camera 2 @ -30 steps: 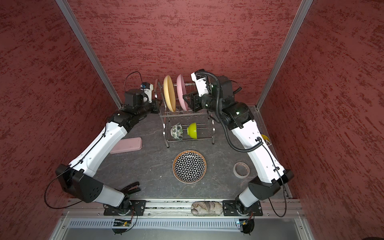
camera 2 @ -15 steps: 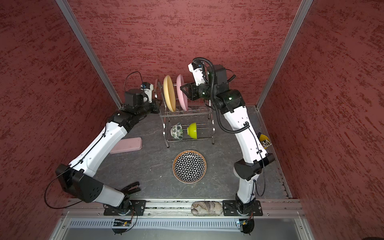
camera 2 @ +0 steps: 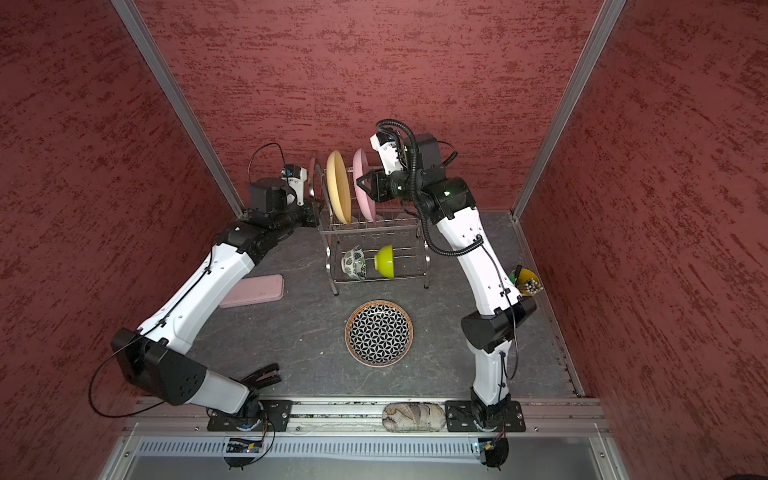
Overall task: Unload the mixed dishes from the dish rack
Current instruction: 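Reach the right gripper up to the pink plate's rim in the rack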
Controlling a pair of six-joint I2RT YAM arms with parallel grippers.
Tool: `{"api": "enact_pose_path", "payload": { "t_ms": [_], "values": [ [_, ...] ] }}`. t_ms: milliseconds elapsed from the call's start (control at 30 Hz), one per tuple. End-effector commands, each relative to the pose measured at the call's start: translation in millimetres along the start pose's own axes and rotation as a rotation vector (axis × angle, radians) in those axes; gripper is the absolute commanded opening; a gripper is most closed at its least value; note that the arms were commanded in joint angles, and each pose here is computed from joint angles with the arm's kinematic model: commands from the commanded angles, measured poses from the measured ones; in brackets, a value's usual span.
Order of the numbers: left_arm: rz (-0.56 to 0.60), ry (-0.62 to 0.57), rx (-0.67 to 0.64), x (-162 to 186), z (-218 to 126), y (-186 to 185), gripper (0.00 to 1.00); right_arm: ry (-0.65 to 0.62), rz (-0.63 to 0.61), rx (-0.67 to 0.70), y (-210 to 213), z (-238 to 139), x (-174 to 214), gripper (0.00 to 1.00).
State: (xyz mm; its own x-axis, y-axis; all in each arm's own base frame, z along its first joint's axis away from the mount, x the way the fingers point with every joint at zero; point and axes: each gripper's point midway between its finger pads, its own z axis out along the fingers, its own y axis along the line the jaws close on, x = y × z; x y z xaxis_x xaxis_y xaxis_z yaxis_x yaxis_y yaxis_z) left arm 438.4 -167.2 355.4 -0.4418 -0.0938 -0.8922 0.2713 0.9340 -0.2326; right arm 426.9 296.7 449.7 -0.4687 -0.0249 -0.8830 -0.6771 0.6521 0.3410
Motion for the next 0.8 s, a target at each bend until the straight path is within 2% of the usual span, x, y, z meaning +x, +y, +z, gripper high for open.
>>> {"api": "enact_pose_path", "payload": {
  "t_ms": [0,467,767],
  "values": [
    [-0.094,0.023,0.067,0.9,-1.6,-13.8,0.22,-0.019,0.004,-0.006,-1.2,0.8,-6.6,0.34],
    [-0.091,0.031,0.062,3.9,2.7,-11.9,0.22,-0.036,0.044,0.001,-10.7,5.3,-10.3,0.18],
    [-0.087,0.032,0.057,4.7,4.2,-10.0,0.23,-0.089,0.045,-0.064,7.4,-10.8,-27.4,0.15]
  ]
}}
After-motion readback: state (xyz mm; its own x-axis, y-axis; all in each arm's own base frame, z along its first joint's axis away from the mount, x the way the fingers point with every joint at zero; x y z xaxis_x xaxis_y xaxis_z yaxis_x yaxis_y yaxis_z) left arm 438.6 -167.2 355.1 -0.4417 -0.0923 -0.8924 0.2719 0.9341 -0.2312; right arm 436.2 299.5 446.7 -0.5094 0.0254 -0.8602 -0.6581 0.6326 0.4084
